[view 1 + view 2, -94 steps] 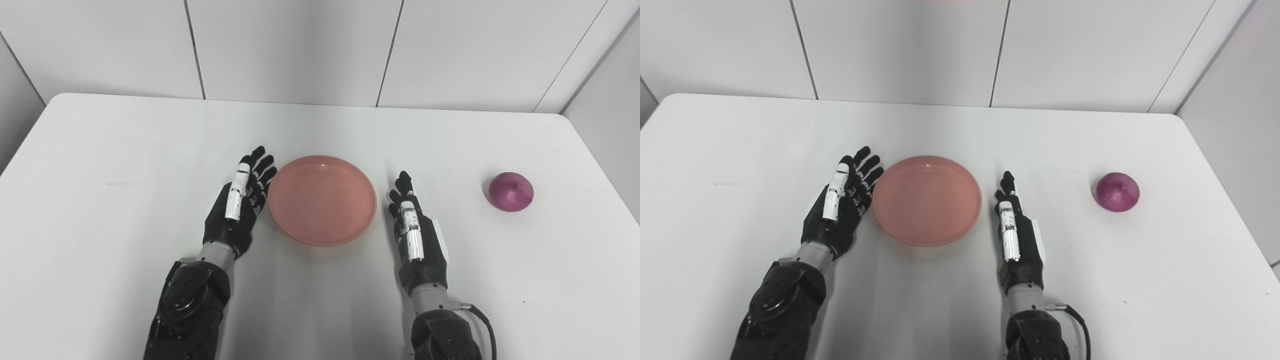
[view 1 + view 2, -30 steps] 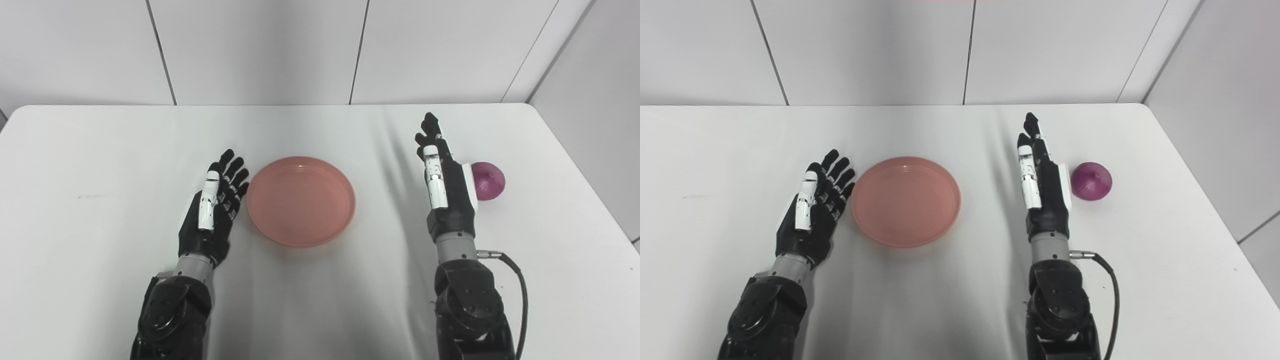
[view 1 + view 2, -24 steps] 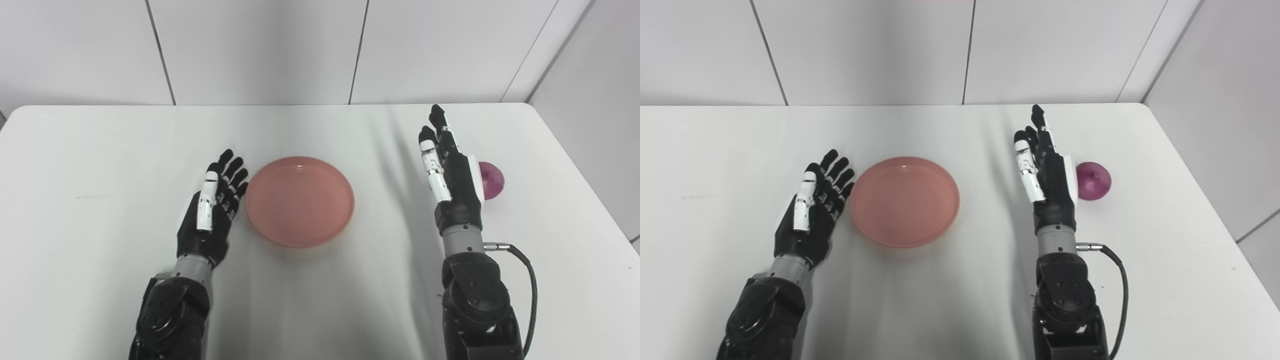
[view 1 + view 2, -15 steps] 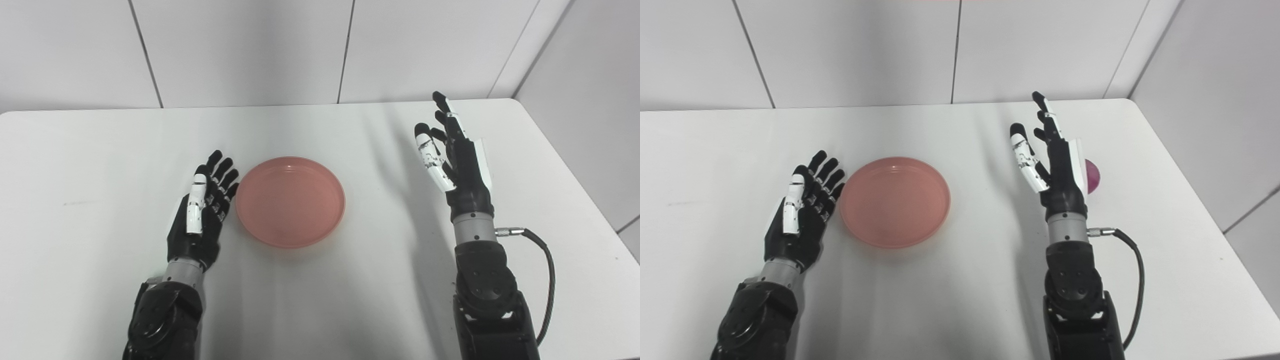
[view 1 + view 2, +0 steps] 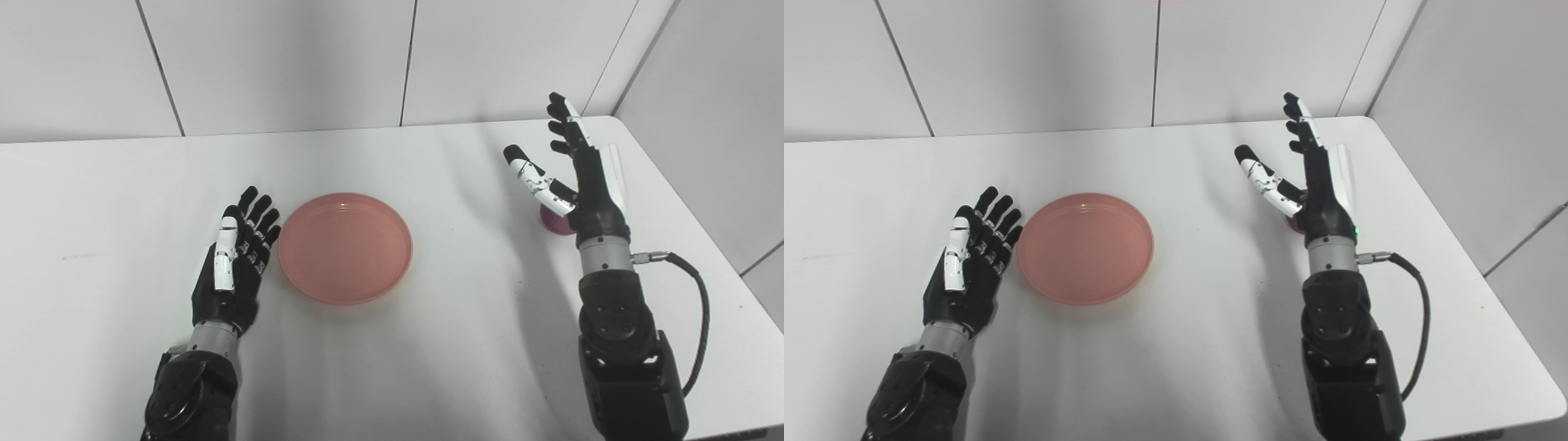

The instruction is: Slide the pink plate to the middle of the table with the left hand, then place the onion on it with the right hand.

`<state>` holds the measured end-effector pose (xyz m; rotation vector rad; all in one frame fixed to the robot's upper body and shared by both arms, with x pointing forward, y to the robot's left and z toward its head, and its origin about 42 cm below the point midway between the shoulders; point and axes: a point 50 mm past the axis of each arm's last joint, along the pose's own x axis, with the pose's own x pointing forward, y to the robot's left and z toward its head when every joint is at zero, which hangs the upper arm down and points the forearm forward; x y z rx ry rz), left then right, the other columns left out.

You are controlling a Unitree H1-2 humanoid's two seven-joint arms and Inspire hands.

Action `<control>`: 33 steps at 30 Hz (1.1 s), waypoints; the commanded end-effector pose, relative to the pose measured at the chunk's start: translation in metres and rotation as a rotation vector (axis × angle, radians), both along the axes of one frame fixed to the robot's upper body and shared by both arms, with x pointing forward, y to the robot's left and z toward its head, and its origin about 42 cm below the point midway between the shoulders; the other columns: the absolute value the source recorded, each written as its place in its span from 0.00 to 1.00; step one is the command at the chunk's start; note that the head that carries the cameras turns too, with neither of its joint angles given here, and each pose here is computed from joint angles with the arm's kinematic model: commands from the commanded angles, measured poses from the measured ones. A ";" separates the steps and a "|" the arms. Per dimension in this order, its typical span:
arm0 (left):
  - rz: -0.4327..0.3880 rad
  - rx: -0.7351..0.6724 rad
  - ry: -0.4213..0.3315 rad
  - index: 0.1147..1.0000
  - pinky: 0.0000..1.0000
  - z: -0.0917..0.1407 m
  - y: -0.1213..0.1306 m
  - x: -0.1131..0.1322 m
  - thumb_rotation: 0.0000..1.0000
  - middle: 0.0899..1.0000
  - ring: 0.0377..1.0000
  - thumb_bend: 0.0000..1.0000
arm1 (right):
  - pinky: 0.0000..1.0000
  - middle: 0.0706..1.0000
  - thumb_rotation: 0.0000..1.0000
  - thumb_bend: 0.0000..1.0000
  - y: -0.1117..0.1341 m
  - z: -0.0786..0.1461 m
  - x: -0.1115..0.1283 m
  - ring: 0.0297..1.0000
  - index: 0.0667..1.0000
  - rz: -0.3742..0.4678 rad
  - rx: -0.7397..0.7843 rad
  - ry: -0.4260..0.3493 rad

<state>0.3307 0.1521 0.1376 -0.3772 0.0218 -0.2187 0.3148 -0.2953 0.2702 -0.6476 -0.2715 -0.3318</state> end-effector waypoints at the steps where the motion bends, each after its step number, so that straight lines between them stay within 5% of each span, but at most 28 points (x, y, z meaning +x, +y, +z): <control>1: -0.001 0.005 0.033 0.93 0.97 -0.006 0.003 0.000 1.00 0.95 0.95 0.42 | 0.81 0.91 0.43 0.84 -0.006 0.023 0.001 0.89 0.94 -0.020 -0.052 -0.056; 12: -0.001 0.007 0.031 0.93 0.96 -0.011 0.006 -0.002 1.00 0.95 0.95 0.42 | 0.78 0.90 0.40 1.00 -0.019 0.031 -0.003 0.87 0.93 -0.124 -0.237 -0.002; 33: 0.003 -0.014 0.034 0.91 0.96 -0.017 0.015 -0.001 1.00 0.93 0.94 0.43 | 0.76 0.95 0.27 1.00 -0.048 0.016 -0.003 0.89 0.96 -0.202 -0.286 0.133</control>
